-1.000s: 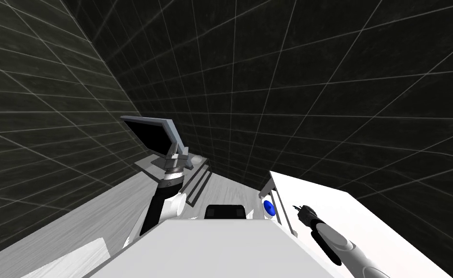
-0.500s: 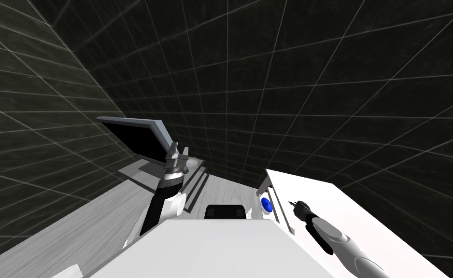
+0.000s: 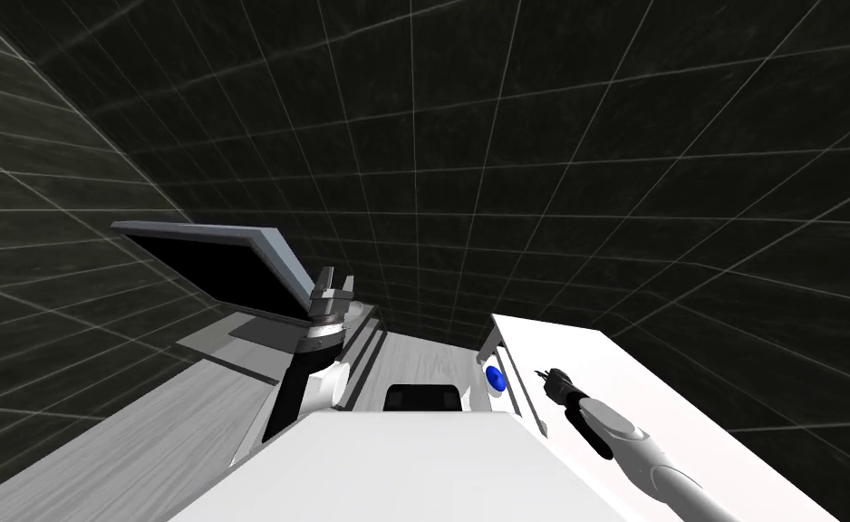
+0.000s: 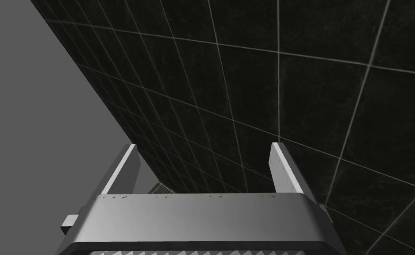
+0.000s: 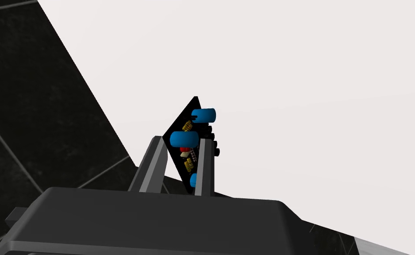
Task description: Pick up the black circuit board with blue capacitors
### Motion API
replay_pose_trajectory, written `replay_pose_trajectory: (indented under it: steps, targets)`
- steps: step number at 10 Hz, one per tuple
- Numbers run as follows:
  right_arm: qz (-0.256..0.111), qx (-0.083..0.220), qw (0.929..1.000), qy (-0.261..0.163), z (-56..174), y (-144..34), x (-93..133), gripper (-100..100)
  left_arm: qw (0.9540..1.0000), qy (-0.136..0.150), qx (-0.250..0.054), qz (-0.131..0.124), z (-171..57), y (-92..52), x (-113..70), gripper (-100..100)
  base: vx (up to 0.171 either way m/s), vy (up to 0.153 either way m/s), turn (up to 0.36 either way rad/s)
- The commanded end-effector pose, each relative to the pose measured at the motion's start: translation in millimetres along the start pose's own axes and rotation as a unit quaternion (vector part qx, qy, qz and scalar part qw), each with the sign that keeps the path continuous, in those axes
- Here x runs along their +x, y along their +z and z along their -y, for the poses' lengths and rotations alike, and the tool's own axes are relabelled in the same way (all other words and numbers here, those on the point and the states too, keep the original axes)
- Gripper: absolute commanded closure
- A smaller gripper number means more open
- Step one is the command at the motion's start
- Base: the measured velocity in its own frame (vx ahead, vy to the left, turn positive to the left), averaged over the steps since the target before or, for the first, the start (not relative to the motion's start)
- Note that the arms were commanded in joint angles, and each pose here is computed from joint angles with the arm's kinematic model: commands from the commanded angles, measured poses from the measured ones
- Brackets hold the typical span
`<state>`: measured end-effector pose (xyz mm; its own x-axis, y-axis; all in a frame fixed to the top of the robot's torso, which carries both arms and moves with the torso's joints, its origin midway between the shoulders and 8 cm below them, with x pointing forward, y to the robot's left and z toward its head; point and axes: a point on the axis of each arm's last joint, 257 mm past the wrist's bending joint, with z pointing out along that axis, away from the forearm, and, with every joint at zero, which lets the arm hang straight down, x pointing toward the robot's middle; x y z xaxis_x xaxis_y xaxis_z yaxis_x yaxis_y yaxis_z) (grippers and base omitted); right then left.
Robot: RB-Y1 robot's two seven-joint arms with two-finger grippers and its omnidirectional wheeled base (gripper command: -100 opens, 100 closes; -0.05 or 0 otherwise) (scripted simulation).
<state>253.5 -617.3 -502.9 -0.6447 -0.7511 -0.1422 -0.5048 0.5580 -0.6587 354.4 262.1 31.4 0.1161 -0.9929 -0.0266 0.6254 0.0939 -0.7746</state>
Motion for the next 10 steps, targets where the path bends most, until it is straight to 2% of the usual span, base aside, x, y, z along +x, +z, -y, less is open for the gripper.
replay_pose_trajectory:
  steps: [1,2,4,5,6,7,8,9,10]
  targets:
    - [0.008,-0.002,0.9998,-0.018,1.6,1.1,-7.0,100,1.0000,0.000,0.000,0.000,0.0,0.0,0.0,0,0.044,0.025,-0.115]
    - [0.022,-0.003,0.9996,-0.015,5.7,3.7,-20.7,100,1.0000,0.000,0.000,0.000,0.0,0.0,0.0,0,0.051,0.023,-0.261]
    - [0.022,-0.003,0.9992,-0.035,5.7,3.7,-20.7,100,1.0000,0.000,0.000,0.000,0.0,0.0,0.0,0,0.031,0.016,-0.059]
    - [0.036,-0.004,0.9985,-0.040,9.9,6.0,-34.6,100,1.0000,0.000,0.000,0.000,0.0,0.1,0.1,0,0.033,0.020,-0.219]
    - [0.036,-0.003,0.9982,-0.049,9.9,6.0,-34.6,100,1.0000,0.000,0.000,0.000,0.0,0.0,0.0,0,0.034,0.024,-0.162]
    - [0.051,-0.003,0.9976,-0.048,14.4,7.9,-48.8,100,1.0000,0.000,0.000,0.000,0.0,0.0,0.0,0,0.052,0.022,-0.251]
    - [0.051,-0.003,0.9968,-0.063,14.4,7.9,-48.8,100,1.0000,0.000,0.000,0.000,0.0,0.0,0.0,0,0.048,0.022,-0.144]
    - [0.048,-0.003,0.9974,-0.054,13.5,7.0,-45.5,100,1.0000,0.000,0.000,0.000,0.0,0.0,0.1,0,0.016,0.009,-0.011]
    - [0.049,-0.003,0.9972,-0.057,13.4,7.0,-46.0,0,1.0000,0.000,0.000,0.000,0.0,0.1,0.1,0,0.000,0.000,0.000]
